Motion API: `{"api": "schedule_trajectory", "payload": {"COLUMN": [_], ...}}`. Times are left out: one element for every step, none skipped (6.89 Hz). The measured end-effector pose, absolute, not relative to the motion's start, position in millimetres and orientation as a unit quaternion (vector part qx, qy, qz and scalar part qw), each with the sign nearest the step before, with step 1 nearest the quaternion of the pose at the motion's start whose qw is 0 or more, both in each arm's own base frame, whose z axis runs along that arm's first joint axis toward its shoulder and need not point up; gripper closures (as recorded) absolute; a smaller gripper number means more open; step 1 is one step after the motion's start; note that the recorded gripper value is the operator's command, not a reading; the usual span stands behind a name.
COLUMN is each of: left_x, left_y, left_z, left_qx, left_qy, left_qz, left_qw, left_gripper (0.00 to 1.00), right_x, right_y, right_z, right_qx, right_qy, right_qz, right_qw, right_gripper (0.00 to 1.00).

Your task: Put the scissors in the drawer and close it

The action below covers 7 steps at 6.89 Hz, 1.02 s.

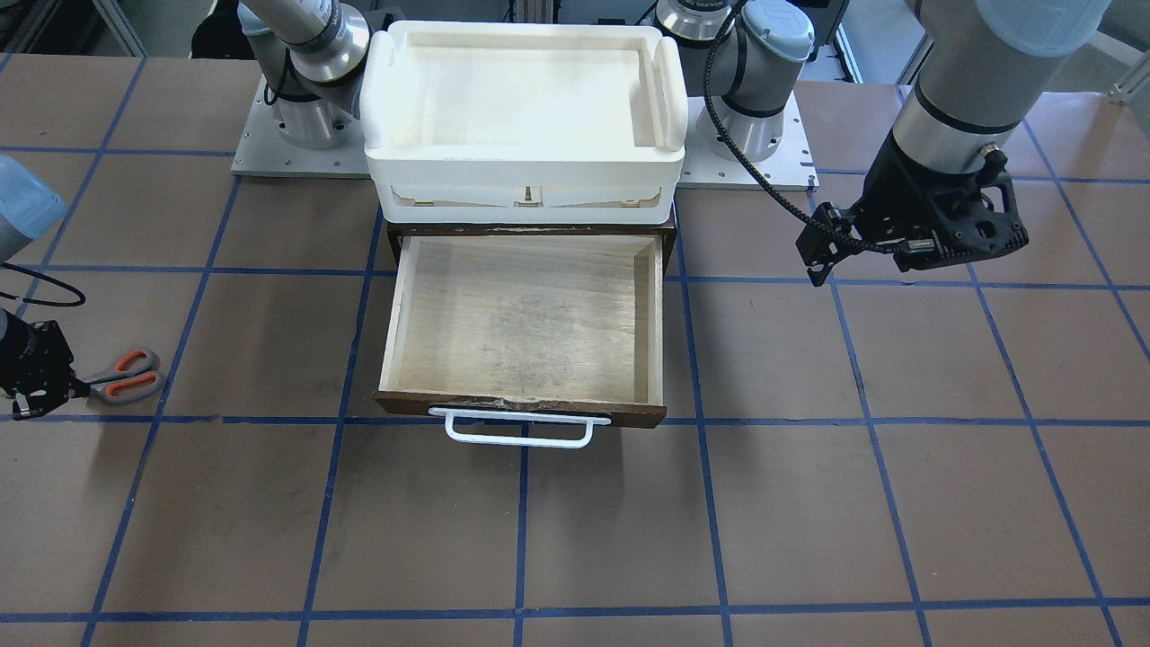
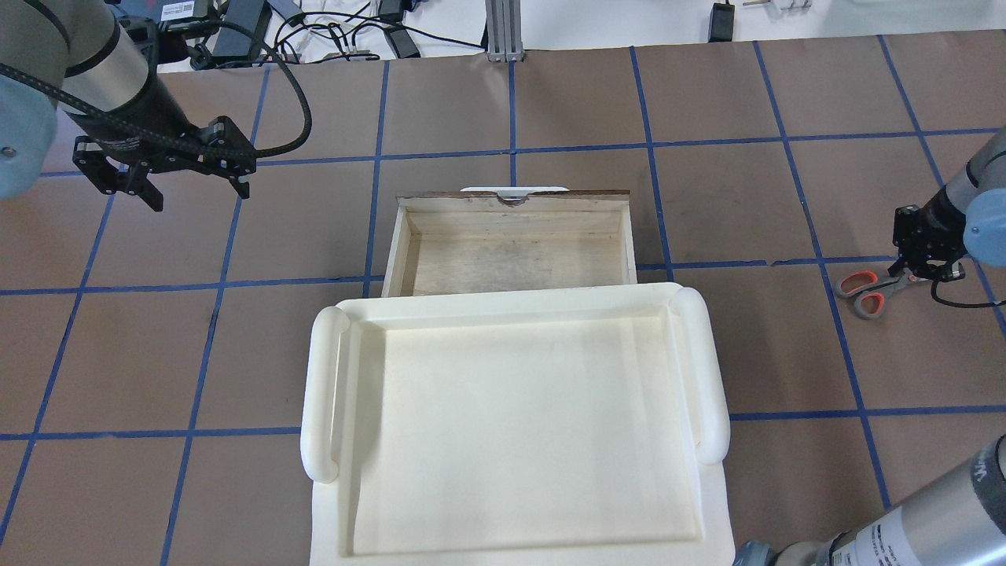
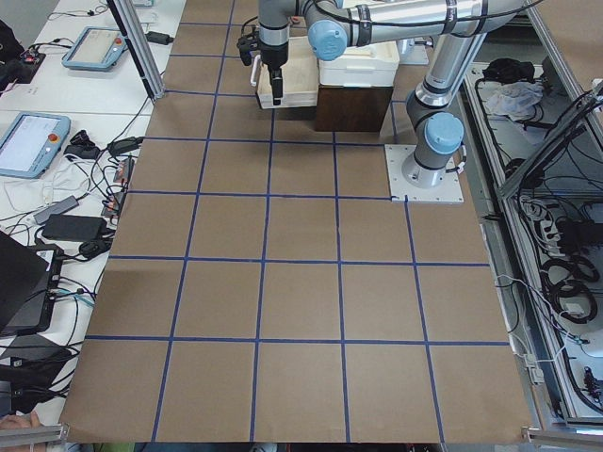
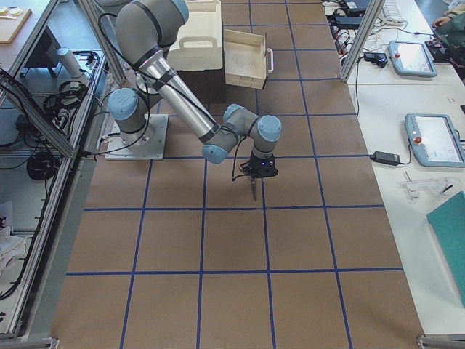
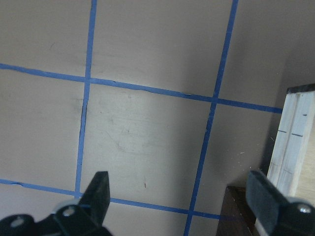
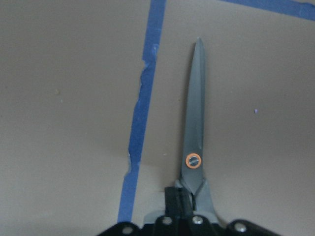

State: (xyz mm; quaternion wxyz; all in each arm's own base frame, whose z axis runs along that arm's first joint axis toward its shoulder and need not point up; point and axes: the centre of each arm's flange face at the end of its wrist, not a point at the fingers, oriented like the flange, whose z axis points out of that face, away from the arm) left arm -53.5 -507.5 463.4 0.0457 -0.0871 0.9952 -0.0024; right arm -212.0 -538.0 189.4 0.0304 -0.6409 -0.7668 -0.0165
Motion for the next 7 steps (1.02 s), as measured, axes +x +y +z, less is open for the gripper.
{"api": "schedule_trajectory", "payload": {"left_x": [-52.5,-53.9,-56.8,-60.4,-63.0,-64.2,-65.1], "left_y": [-505.2,-503.1,-501.1,-499.3,-497.8,-495.7,-493.3], "left_z": [464.9,467.5,470.5,472.9,474.5,476.8,478.4], "left_qx": [-0.087,-0.086,-0.086,-0.086,-0.085,-0.085,-0.085], "left_qy": [0.995,0.995,0.995,0.996,0.996,0.996,0.996], "left_qz": [0.005,0.005,0.002,0.0,-0.002,-0.002,0.0], "left_qw": [0.056,0.058,0.052,0.04,0.031,0.028,0.027], "left_gripper": [0.0,0.0,0.0,0.0,0.0,0.0,0.0], "right_x": [-213.6,-216.6,-219.3,-220.1,-220.6,-220.3,-218.0], "right_y": [-538.6,-537.7,-536.6,-536.7,-537.3,-538.2,-540.3], "right_z": [189.9,190.0,190.5,191.1,192.2,193.8,193.6], "right_qx": [-0.638,-0.634,-0.631,-0.631,-0.631,-0.632,-0.632], "right_qy": [-0.769,-0.772,-0.773,-0.772,-0.772,-0.772,-0.773], "right_qz": [-0.016,-0.014,-0.012,-0.011,-0.008,-0.005,-0.004], "right_qw": [0.036,0.051,0.065,0.069,0.069,0.067,0.052], "right_gripper": [0.09,0.07,0.01,0.01,0.01,0.01,0.01]}}
